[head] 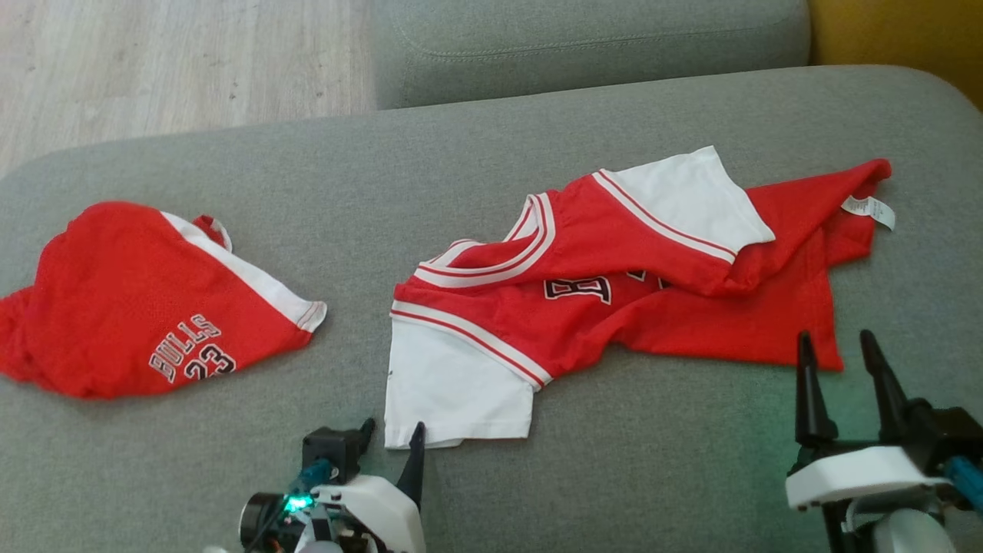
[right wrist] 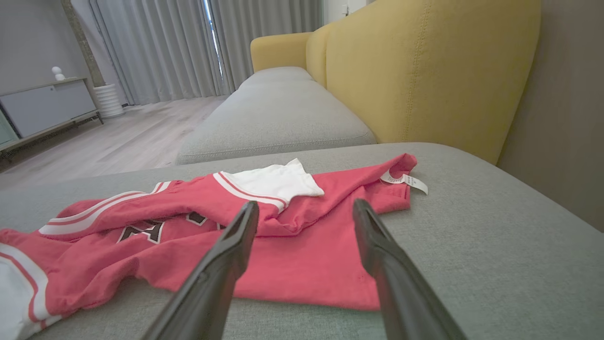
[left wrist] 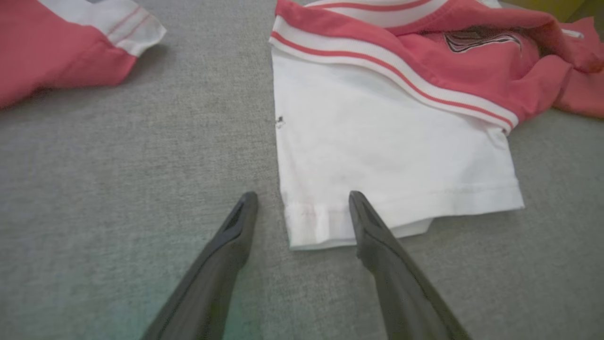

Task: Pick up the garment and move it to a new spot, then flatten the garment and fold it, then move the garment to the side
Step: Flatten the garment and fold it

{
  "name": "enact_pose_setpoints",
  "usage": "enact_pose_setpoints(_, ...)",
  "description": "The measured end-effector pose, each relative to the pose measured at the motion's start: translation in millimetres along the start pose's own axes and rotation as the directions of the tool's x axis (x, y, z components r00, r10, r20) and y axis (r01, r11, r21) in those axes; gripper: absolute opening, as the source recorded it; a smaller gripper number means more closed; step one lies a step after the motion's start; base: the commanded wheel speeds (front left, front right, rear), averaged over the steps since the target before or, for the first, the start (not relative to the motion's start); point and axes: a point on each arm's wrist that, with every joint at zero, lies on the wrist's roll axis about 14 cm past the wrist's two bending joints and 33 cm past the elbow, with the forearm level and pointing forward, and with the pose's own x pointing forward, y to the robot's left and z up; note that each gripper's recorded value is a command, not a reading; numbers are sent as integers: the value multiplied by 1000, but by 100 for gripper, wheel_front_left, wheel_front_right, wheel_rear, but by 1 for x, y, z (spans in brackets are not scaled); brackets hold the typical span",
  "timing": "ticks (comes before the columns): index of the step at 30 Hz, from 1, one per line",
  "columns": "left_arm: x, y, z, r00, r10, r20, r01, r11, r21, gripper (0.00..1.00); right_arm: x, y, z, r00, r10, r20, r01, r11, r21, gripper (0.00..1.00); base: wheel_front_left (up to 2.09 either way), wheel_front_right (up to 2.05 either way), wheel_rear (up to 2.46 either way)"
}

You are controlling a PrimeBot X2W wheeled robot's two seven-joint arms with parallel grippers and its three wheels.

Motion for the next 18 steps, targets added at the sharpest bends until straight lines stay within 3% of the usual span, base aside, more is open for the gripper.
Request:
enact_pose_setpoints(2, 0, -3, -1, 1000, -13, -11, 13, 1000, 2, 100, 0, -3, 3, 1000, -10, 8, 10, 1000, 0, 100, 0, 0, 0)
enact_pose_setpoints(3, 0, -4, -2, 1000, -17, -15, 17, 1000, 5, 65, 0, -4, 4, 1000, -13, 11, 13, 1000, 0, 100, 0, 0, 0)
enact_pose_setpoints(4, 0, -6, -3, 999, -28, -22, 28, 1000, 8, 7, 0, -5, 4, 1000, -14, 13, 14, 1000, 0, 100, 0, 0, 0)
enact_pose_setpoints(5, -1, -7, -3, 999, -34, -26, 34, 999, 11, 0, 0, -5, 5, 1000, -15, 14, 15, 1000, 0, 100, 0, 0, 0)
enact_pose_setpoints(10, -1, -8, 2, 999, -35, 8, 35, 999, 10, 0, -1, -8, 0, 1000, -24, -2, 24, 1000, -3, 100, 0, 0, 0)
enact_pose_setpoints(18, -6, 4, 49, 969, 13, 246, 2, 998, -61, 0, -12, -45, -44, 977, -142, -158, 144, 990, 0, 100, 0, 0, 0)
